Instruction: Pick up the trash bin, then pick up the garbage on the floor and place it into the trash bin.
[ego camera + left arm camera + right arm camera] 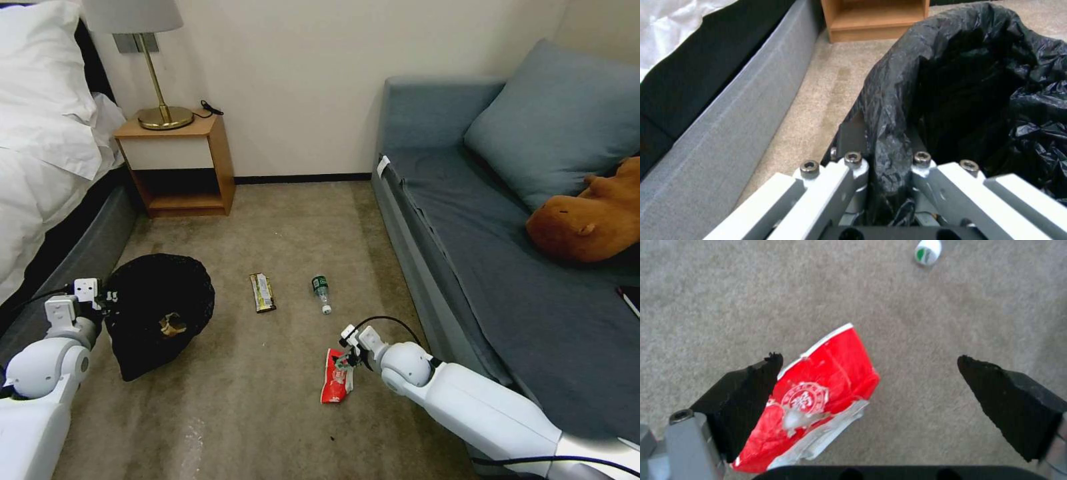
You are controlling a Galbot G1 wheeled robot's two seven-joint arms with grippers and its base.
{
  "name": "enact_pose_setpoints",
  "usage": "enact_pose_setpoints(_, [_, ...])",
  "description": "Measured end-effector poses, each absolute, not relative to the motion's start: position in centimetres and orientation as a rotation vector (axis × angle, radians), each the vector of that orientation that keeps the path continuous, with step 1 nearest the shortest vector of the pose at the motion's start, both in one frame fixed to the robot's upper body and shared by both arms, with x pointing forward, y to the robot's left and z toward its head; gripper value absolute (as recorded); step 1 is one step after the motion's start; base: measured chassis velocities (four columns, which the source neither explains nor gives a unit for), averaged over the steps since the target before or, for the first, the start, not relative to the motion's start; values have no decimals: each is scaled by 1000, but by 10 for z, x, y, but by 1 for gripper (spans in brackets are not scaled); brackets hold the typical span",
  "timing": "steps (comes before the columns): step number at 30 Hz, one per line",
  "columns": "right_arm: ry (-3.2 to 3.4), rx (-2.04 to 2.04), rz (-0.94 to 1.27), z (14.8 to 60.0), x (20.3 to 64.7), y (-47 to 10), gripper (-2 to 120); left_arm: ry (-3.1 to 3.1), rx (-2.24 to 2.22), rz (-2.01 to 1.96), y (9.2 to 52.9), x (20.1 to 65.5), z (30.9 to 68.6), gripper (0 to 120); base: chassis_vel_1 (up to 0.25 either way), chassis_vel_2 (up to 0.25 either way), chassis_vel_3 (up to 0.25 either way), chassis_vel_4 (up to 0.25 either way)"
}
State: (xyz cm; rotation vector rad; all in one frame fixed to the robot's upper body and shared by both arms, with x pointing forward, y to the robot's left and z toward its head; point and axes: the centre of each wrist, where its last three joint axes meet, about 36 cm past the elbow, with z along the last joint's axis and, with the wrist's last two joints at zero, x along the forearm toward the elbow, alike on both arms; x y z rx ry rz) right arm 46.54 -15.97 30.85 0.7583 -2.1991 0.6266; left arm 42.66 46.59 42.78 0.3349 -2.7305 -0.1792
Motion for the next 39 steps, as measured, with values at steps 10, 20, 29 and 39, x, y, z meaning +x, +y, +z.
enact_pose_setpoints(10, [-2163, 758, 591, 284, 455, -152, 100, -2730, 328, -178, 463, 428, 427, 4, 0, 0, 0, 0])
enact_pose_setpoints(20, [-2122, 741, 599, 256, 450, -157, 100, -2728, 335, -182, 467, 429, 428, 4, 0, 0, 0, 0])
enact_pose_setpoints(29, [-2108, 738, 606, 244, 445, -159, 100, -2729, 328, -175, 465, 432, 426, 4, 0, 0, 0, 0])
enact_pose_setpoints(39, [-2090, 759, 586, 236, 439, -154, 78, -2731, 329, -173, 467, 431, 424, 4, 0, 0, 0, 0])
